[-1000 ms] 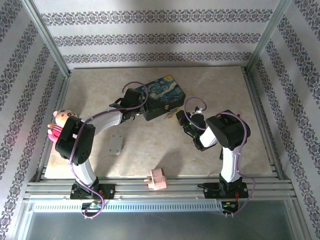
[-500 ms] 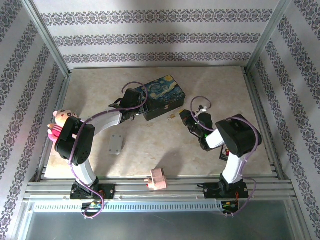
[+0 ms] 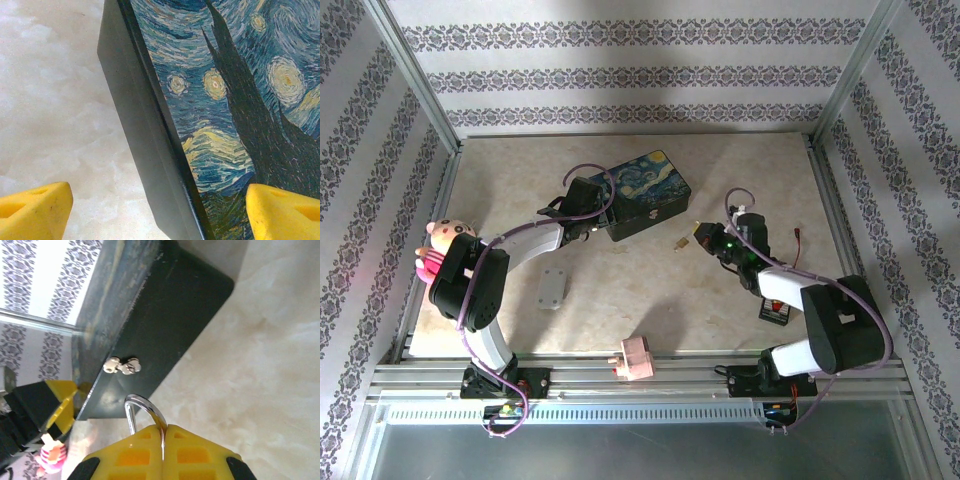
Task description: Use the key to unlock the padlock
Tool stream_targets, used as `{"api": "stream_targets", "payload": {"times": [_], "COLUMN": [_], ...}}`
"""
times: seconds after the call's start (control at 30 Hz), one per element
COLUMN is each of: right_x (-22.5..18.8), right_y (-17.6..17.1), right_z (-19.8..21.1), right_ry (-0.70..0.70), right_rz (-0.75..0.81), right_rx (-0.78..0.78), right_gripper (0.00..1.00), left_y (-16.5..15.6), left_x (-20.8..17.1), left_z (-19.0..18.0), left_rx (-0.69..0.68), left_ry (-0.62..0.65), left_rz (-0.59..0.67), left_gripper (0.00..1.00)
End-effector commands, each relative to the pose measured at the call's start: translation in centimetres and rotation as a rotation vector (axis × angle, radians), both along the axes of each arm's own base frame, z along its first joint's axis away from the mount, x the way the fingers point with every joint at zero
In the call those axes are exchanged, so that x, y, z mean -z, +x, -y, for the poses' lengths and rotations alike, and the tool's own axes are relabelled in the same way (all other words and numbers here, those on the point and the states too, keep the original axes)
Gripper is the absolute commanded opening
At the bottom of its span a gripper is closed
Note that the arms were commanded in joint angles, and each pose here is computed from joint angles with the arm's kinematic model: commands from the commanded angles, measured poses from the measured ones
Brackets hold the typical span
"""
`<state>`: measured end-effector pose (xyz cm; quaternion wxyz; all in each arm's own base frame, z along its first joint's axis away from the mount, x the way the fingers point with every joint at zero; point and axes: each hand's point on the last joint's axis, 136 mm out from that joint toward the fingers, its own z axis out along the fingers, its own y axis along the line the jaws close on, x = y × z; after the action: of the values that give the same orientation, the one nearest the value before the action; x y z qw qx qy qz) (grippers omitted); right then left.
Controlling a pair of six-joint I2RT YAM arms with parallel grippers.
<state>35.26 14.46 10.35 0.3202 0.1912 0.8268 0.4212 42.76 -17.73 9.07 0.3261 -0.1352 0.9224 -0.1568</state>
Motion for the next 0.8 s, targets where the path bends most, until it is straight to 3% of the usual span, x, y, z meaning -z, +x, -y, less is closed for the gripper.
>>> {"api": "stream_targets", "payload": {"times": [0.0,0.37,0.77], "right_x": [0.8,2.5,5.4], "right_y": [-1.3,-1.0,-0.7], "right_z": [0.2,1.9,4.6], "right_ry": [-0.041,-0.159,-0.384], "right_rz": [-0.061,-0.176,-0.331], "right_rx": [-0.102,-0.164,-0.198], "right_gripper": [0.0,0.0,0.02], "left_y": [-1.4,-3.2,-5.7], "left_x": [1.3,-1.6,-1.3], "left_z": [-2.7,-2.2,-0.4], "left_rx": [-0.049,-0.018,0.056], "left_ry": [0.071,0.023,0.115], "left_rz": [-0.072,-0.052,-0.077], "left_gripper": [0.89,0.89,0.94]}}
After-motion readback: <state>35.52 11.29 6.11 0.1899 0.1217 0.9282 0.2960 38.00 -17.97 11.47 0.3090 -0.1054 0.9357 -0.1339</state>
